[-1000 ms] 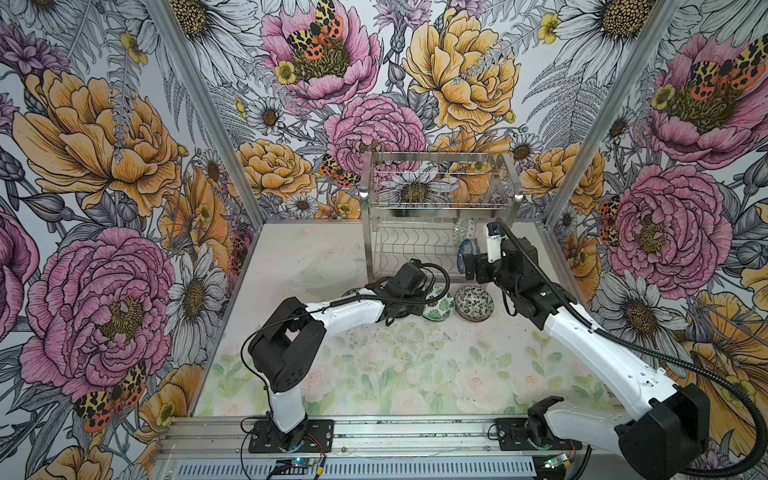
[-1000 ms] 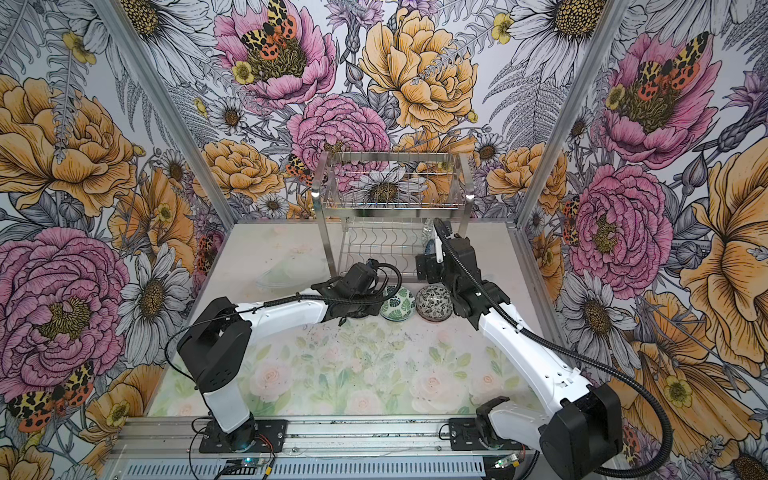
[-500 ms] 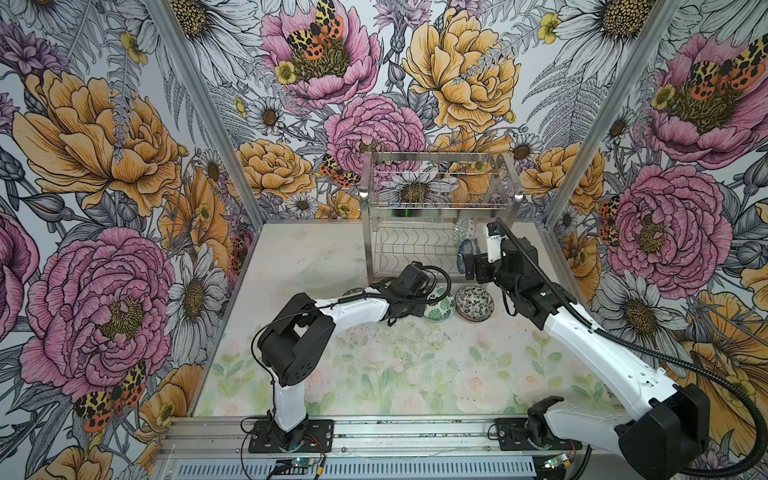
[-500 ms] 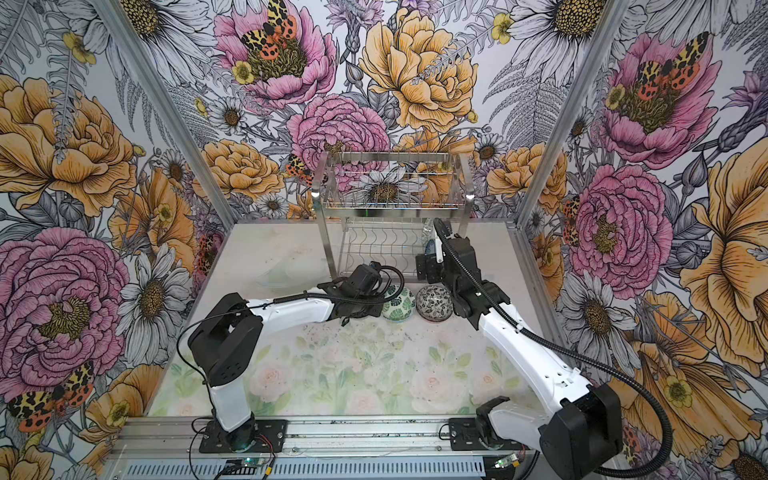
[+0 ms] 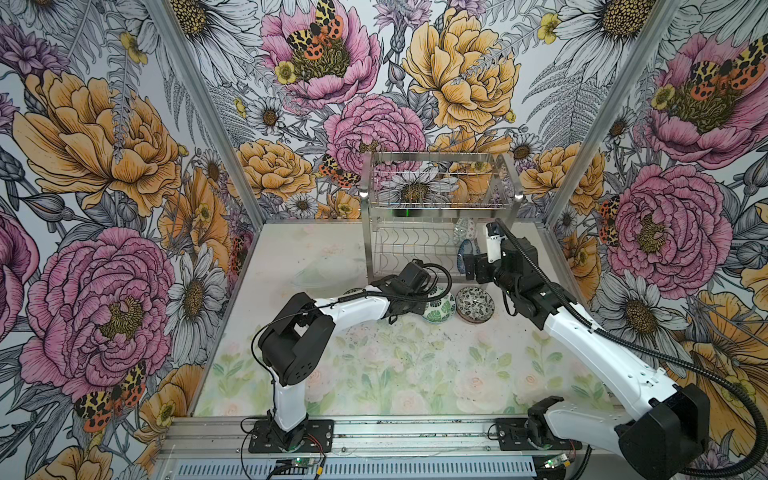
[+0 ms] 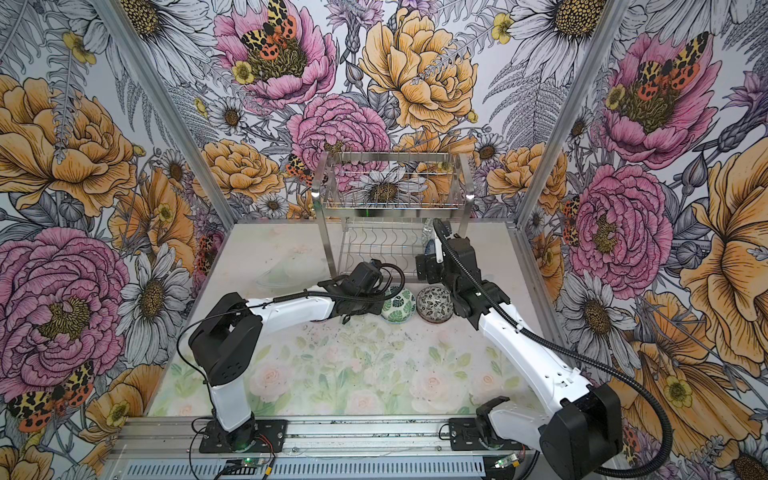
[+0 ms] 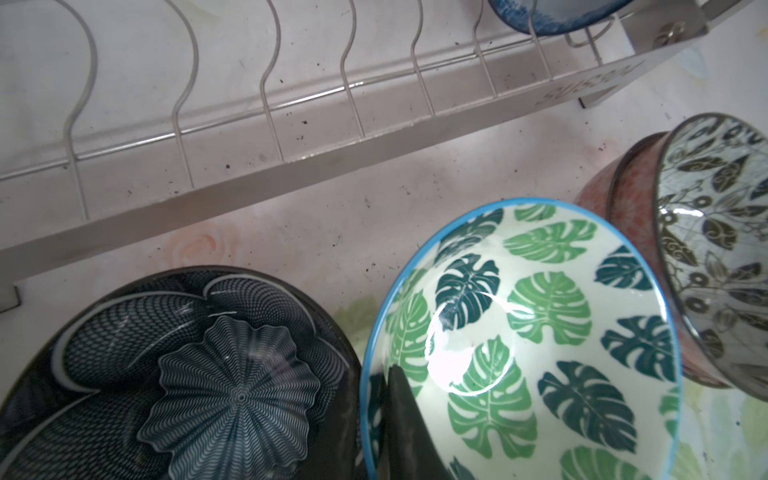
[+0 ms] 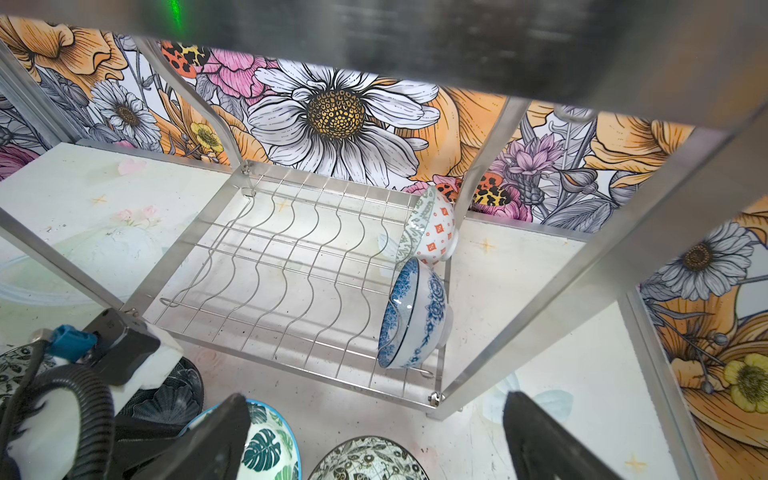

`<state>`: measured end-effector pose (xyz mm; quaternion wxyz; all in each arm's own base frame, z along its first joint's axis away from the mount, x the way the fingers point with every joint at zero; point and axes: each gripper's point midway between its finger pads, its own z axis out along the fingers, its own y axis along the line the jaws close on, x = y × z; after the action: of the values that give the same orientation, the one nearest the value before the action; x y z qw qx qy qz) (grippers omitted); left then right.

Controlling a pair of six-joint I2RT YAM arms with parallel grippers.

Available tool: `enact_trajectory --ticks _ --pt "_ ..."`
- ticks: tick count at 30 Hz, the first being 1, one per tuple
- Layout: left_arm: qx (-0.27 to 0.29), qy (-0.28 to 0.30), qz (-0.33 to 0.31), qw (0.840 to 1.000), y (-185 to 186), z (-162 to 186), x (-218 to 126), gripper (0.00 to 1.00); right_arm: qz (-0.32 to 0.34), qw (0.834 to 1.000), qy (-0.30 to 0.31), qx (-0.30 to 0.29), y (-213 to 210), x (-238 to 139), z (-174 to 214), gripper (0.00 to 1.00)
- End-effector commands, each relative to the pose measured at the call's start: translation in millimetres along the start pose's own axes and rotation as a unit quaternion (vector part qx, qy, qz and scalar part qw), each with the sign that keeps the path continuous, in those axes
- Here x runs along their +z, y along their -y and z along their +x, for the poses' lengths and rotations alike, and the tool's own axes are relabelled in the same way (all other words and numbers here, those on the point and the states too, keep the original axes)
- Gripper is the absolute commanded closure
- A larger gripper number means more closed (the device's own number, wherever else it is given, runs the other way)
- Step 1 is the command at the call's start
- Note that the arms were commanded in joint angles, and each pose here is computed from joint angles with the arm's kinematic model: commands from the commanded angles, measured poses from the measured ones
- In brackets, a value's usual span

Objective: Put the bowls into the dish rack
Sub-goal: 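Lower the left gripper onto the green monstera-leaf bowl rim and close it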

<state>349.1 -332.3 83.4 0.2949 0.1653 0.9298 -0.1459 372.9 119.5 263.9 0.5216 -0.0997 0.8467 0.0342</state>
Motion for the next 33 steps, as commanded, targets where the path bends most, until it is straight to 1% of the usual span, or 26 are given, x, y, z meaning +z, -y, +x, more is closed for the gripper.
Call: enact_trajectory --ticks 1,4,8,21,22,23,33 --pt "0.005 0.003 -0.008 1.000 0 -4 1 0.88 -0.001 1.000 0.005 -0.002 0 1 -7 0.03" --pt "0.005 0.005 -0.008 1.000 1 -6 0 0.92 -0.002 1.000 0.006 -0.003 0 1 -8 0.03" --pt "0.006 0.007 -0.010 1.000 0 -9 -2 1.00 -0.002 1.000 0.005 -0.003 0 1 -8 0.03" --pt "0.006 0.028 -0.023 0.999 -4 -20 -15 1.00 -0.002 1.000 0.005 -0.004 0 1 -7 0.03" --pt "0.005 0.046 -0.019 0.999 -2 -31 -28 1.00 -0.001 1.000 0.004 -0.004 0 1 -6 0.03" --pt "0.005 0.053 -0.019 0.998 -2 -34 -32 1.00 -0.002 1.000 0.004 -0.004 0 1 -6 0.03" --pt "0.002 0.100 -0.009 0.995 1 -63 -60 1.00 -0.003 1.000 0.005 -0.003 0 0 -6 0.03"
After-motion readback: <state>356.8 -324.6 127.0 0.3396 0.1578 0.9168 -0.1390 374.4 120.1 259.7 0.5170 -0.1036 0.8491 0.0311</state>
